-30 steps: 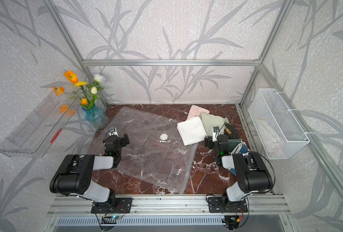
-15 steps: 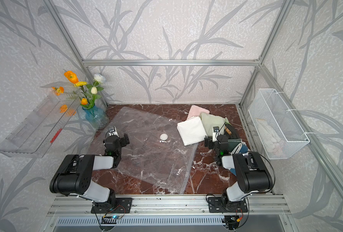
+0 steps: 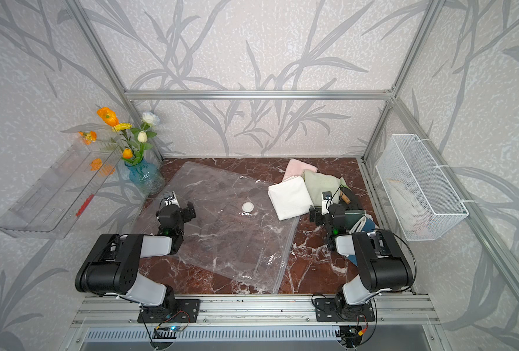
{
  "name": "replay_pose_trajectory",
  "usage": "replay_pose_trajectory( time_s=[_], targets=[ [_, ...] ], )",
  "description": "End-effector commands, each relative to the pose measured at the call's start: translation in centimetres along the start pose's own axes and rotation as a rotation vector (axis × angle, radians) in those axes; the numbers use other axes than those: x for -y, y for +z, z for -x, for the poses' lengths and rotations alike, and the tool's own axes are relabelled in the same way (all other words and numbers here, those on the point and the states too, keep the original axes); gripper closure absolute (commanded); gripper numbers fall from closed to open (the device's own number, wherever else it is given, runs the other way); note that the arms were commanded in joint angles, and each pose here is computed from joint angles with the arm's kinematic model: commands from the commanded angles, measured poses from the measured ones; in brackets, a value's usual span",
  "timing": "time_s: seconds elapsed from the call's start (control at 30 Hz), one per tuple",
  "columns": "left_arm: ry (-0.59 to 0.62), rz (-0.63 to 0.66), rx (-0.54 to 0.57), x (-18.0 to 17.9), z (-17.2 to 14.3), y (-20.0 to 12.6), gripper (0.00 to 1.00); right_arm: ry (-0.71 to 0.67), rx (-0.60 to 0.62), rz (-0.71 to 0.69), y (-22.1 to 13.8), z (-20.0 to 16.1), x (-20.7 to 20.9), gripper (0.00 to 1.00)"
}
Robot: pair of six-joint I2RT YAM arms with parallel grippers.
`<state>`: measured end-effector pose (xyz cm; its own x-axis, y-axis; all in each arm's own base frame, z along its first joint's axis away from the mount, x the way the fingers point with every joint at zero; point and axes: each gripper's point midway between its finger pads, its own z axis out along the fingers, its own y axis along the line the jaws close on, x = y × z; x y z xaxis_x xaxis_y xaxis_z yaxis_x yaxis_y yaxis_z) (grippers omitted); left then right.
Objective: Place the folded towel into the vacuum bag
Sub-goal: Adjust the vacuum bag at the center of the board.
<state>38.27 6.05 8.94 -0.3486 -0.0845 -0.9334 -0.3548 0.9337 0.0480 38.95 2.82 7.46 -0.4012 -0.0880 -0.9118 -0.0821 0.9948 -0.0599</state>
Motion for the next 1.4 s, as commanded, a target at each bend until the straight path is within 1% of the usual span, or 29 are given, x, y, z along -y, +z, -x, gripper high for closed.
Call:
replay_pose_trajectory(
  time_s=[0.0, 0.03, 0.07, 0.1, 0.17, 0.2, 0.23, 0.3, 0.37, 0.4, 0.43, 0.47, 0.5, 0.57, 0.6, 0.63, 0.67, 0.7, 0.73, 0.77, 0.8, 0.83, 0.9, 0.93, 1.0, 1.07, 1.13, 1.27, 1.37],
  targets=[
    [0.008, -0.014, 0.039, 0.3, 2.5, -0.5, 0.01, -0.005, 0.047, -0.012, 0.0, 1.8, 0.2, 0.01],
    [0.019, -0.02, -0.003, 0.3, 2.9, -1.0, 0.01, -0.003, 0.072, -0.026, -0.1, 2.4, 0.4, 0.01],
    [0.018, -0.022, -0.022, 0.2, 3.7, -1.6, 0.01, -0.008, 0.075, -0.04, -0.3, 2.8, 0.4, 0.01],
    [0.006, 0.004, -0.011, -0.2, 4.6, -2.3, 0.01, -0.016, 0.043, -0.057, -0.6, 3.2, 0.6, 0.01],
    [-0.057, 0.022, 0.005, -0.5, 6.0, -3.7, 0.01, -0.006, -0.049, -0.091, -1.4, 4.1, 1.0, 0.01],
    [-0.084, 0.022, 0.007, -0.6, 6.7, -4.5, 0.01, 0.023, -0.062, -0.124, -2.0, 5.3, 1.4, 0.01],
    [-0.096, 0.037, 0.001, -0.8, 7.3, -5.5, 0.01, 0.048, -0.108, -0.158, -2.7, 5.7, 1.7, 0.01],
    [-0.089, 0.027, 0.004, -0.6, 8.7, -7.2, 0.01, 0.069, -0.172, -0.216, -4.3, 6.8, 1.8, 0.01],
    [-0.117, 0.017, 0.002, -0.7, 10.1, -9.0, 0.01, 0.11, -0.228, -0.236, -6.2, 7.6, 1.2, 0.01],
    [-0.132, -0.011, 0.004, -0.5, 10.8, -9.8, 0.01, 0.162, -0.239, -0.201, -6.9, 8.1, 0.5, 0.01],
    [-0.161, -0.045, 0.004, -0.2, 11.2, -10.5, 0.01, 0.245, -0.238, -0.169, -7.3, 8.4, -0.2, 0.01],
    [-0.182, -0.084, 0.011, 0.3, 11.5, -11.0, 0.01, 0.374, -0.246, -0.18, -7.8, 8.1, -0.2, 0.01],
    [-0.218, -0.126, 0.027, 0.8, 11.9, -11.4, 0.01, 0.491, -0.265, -0.094, -7.8, 7.8, -1.5, 0.0],
    [-0.34, -0.182, 0.028, 1.4, 12.1, -12.1, 0.01, 0.553, -0.236, 0.255, -7.8, 8.9, -6.0, 0.02],
    [-0.428, -0.193, 0.014, 1.3, 11.9, -12.5, 0.01, 0.583, -0.242, 0.305, -8.0, 9.0, -6.9, 0.06],
    [-0.487, -0.209, 0.01, 1.4, 12.0, -12.8, 0.01, 0.599, -0.261, 0.317, -8.2, 8.8, -7.4, 0.08],
    [-0.496, -0.256, 0.015, 1.8, 12.3, -13.3, 0.01, 0.59, -0.289, 0.335, -8.4, 8.6, -8.2, 0.09],
    [-0.485, -0.31, 0.017, 2.5, 12.6, -13.8, 0.01, 0.552, -0.32, 0.33, -8.7, 8.3, -8.9, 0.1],
    [-0.489, -0.331, 0.009, 2.8, 12.7, -13.9, 0.01, 0.502, -0.352, 0.304, -8.9, 7.8, -9.3, 0.11],
    [-0.497, -0.335, -0.026, 3.1, 12.6, -14.0, 0.02, 0.428, -0.375, 0.286, -9.1, 7.5, -10.1, 0.11],
    [-0.494, -0.348, -0.077, 3.5, 12.3, -14.0, 0.05, 0.354, -0.396, 0.282, -9.4, 7.2, -11.1, 0.11],
    [-0.477, -0.366, -0.125, 4.2, 11.8, -14.0, 0.07, 0.289, -0.41, 0.276, -9.5, 6.9, -12.1, 0.11],
    [-0.447, -0.398, -0.232, 5.8, 10.2, -14.0, 0.08, 0.143, -0.453, 0.287, -9.6, 5.9, -15.0, 0.12],
    [-0.429, -0.41, -0.273, 6.6, 9.4, -14.0, 0.08, 0.092, -0.477, 0.299, -9.5, 5.4, -16.3, 0.13],
    [-0.357, -0.423, -0.347, 8.3, 7.8, -14.4, 0.08, 0.006, -0.549, 0.329, -9.0, 4.1, -19.2, 0.16],
    [-0.279, -0.439, -0.386, 10.1, 6.6, -15.0, 0.08, -0.018, -0.61, 0.342, -8.1, 3.4, -21.0, 0.21],
    [-0.215, -0.465, -0.42, 12.1, 5.5, -15.8, 0.08, 0.001, -0.652, 0.338, -6.9, 2.9, -22.1, 0.28],
    [-0.125, -0.506, -0.488, 15.5, 3.1, -17.0, 0.07, 0.005, -0.686, 0.375, -4.6, 2.9, -24.5, 0.48],
    [-0.052, -0.524, -0.549, 17.7, 1.0, -18.0, 0.07, 0.006, -0.693, 0.359, -3.2, 2.8, -24.9, 0.56]
  ],
)
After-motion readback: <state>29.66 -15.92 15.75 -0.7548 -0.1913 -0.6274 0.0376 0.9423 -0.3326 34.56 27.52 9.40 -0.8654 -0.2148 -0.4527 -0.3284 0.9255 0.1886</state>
